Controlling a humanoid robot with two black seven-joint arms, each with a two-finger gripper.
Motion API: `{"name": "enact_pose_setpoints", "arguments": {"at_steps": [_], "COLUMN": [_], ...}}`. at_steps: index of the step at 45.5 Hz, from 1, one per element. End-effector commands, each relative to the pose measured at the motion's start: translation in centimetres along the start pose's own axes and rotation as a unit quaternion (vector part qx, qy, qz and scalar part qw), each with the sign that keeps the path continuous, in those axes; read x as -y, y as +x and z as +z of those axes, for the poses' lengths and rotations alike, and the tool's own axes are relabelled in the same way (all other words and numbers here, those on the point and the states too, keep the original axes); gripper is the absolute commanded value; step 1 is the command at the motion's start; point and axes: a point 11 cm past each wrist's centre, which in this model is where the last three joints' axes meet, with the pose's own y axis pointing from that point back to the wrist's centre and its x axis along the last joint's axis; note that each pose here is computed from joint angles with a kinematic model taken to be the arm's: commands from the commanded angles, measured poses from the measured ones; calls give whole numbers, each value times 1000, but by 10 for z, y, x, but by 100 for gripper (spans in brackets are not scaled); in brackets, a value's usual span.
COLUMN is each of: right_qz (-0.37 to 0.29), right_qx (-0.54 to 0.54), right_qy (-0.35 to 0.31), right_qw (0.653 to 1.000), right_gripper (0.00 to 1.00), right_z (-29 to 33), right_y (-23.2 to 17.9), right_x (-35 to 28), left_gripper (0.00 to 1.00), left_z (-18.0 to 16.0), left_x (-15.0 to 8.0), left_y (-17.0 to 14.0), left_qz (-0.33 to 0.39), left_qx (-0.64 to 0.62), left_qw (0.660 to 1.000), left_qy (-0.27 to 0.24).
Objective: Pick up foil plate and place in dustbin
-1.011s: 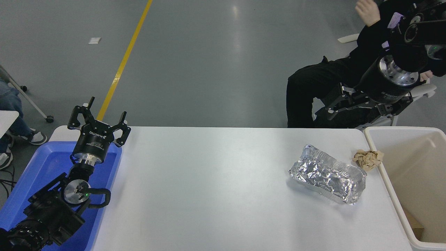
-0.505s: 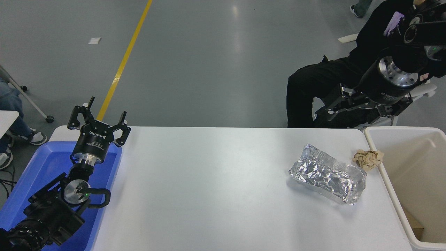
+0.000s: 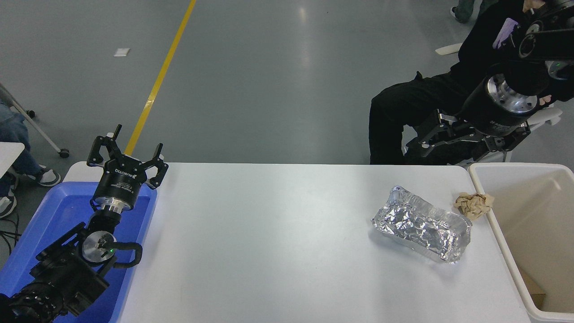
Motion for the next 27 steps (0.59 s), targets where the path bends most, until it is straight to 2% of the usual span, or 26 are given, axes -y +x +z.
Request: {"name": "enact_pose_setpoints", "arguments": {"at_steps": [1, 14, 22, 27], "right_qz": [-8, -24, -85, 16], "right_qx": [4, 17, 58, 98], "right_qy": [-1, -7, -13, -34], "right_qw": [1000, 1000, 995, 995], "right_gripper": [100, 100, 100, 100], "right_z": [3, 15, 43, 74], "right_y": [-3, -9, -37, -28], "right_x": [6, 19, 72, 109], "left_gripper": [98, 98, 98, 98], "left_z": [0, 0, 0, 0], "left_x": [0, 0, 0, 0], "left_y": [0, 0, 0, 0], "left_qz": [0, 0, 0, 0], "left_qx": [0, 0, 0, 0], "left_qw": [1000, 1000, 1000, 1000], "left_qy": [0, 0, 0, 0]}}
